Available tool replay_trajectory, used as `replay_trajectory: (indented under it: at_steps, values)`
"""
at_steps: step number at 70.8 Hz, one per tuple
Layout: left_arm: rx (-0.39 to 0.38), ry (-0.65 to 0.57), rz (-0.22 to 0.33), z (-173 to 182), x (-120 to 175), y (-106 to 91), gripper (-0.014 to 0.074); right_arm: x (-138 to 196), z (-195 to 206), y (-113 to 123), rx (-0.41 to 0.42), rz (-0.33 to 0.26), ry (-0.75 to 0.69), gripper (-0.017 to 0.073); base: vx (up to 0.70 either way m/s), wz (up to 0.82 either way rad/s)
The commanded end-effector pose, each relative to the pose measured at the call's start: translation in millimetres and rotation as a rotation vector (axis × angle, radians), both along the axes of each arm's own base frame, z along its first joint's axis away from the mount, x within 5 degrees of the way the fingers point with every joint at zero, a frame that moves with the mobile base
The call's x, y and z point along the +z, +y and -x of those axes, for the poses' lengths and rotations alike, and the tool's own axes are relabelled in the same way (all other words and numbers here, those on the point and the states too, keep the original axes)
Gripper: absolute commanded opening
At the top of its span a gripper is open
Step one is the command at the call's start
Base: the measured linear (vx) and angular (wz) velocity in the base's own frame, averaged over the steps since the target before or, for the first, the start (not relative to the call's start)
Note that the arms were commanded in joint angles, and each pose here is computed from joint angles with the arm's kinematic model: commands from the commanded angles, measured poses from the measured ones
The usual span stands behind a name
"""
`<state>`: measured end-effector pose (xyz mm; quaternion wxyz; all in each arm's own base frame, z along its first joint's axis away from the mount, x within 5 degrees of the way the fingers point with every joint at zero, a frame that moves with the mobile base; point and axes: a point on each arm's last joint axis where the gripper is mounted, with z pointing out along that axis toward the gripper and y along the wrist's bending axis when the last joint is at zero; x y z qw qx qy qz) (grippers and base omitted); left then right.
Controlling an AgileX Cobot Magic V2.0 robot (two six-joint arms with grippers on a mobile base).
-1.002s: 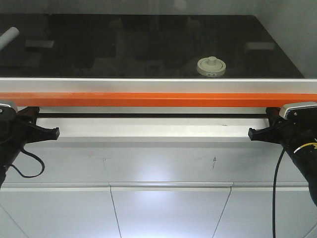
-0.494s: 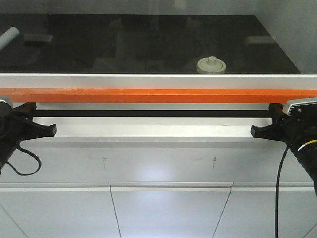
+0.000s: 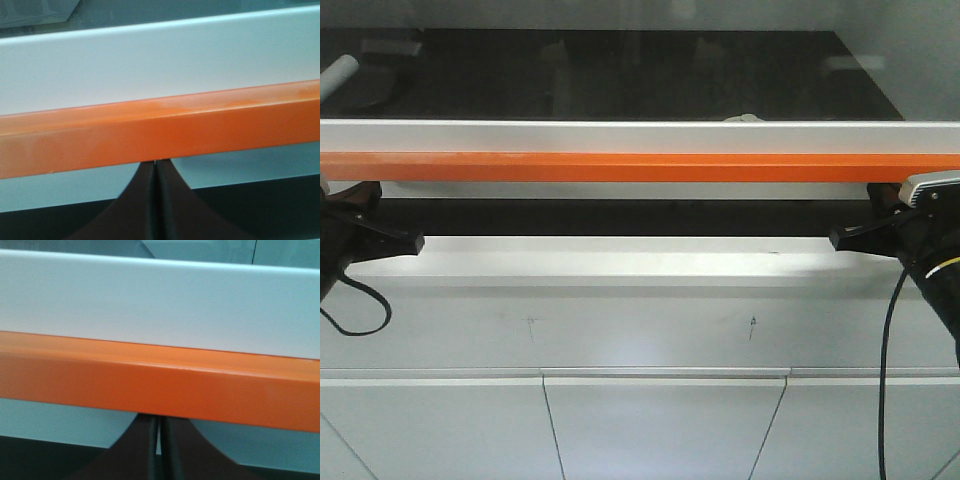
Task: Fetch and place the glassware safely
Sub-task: 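Push the orange sash handle upward with both grippers to open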
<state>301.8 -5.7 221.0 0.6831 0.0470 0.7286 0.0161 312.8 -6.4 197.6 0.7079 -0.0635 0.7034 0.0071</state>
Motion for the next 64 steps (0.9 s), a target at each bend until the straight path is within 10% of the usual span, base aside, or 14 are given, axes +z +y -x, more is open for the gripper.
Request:
replay_trajectory:
  at_steps: [1, 64]
  values:
    - [-0.006, -0.357, 0.016, -0.1, 67.1, -1.6, -0.0007, 53.7, -4.7, -1.3, 0.007, -0.004, -0.292, -0.0003, 0.00, 0.00]
    - [0.001, -0.551, 0.012, 18.6, 182.0, -0.8, -0.0007, 164.6, 8.0, -2.8, -0.030, 0.051, -0.434, -0.0003, 0.00, 0.00]
